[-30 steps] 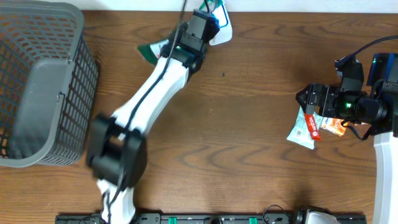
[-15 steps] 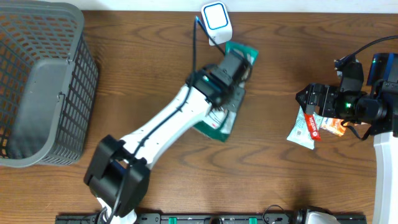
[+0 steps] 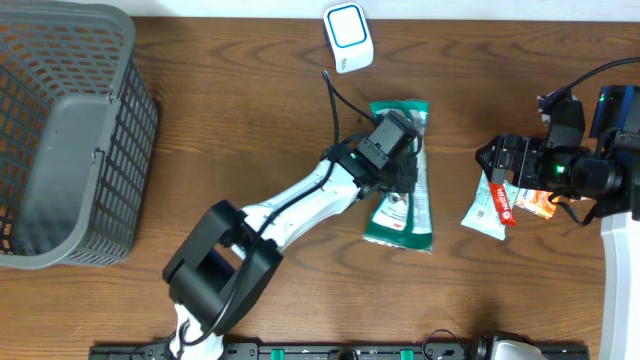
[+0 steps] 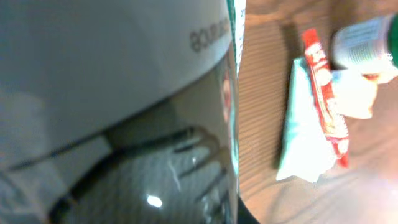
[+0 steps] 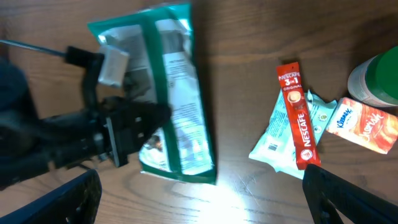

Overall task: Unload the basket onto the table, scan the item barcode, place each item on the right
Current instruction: 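Lower the glove packet toward the table centre with the left gripper, then release the glove packet beside the coffee stick and withdraw the left gripper left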

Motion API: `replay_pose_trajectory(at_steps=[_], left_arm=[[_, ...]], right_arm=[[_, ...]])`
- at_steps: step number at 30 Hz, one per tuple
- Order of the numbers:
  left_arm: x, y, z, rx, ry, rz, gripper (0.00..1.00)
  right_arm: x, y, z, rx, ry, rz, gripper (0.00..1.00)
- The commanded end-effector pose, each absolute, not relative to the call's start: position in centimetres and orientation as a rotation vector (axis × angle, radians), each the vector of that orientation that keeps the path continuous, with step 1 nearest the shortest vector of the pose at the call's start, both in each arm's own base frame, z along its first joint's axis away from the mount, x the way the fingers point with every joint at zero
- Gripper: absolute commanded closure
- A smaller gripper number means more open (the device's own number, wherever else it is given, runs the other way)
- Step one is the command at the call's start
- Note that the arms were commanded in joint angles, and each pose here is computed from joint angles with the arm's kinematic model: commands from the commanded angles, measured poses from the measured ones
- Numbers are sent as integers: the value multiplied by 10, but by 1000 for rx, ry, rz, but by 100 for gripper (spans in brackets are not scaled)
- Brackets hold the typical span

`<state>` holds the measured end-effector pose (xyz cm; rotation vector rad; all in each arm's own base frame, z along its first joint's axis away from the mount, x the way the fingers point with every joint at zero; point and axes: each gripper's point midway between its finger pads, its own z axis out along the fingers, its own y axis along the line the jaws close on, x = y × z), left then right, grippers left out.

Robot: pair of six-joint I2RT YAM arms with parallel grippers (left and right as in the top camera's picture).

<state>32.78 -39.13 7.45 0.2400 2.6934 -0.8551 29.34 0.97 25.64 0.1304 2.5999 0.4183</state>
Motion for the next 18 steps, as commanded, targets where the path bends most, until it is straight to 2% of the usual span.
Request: replay_pose_trajectory(at_steps=[1,2,4,5,8,13,18], left_arm=[[314,-403,66,207,2757,-973,89],[314,-404,66,217,2752,-974,85],[316,-403,71,241,2731,-975,56],[318,-403,75,242,2721,-980,46],[321,-401,89,239,2690,-997,25],[330,-391,125,309,2586,-984,21],[343,-337,171,266,2537,-850,20]], right_arm=[[293,7,261,147,2587,410,1],[293,6,260,147,2587,410,1],[293,7,261,147,2587,410,1],[293,6,260,147,2587,410,1],[293,6,260,146,2587,410,1],[293,7,261,146,2587,410,1],[293,7,261,147,2587,410,1]])
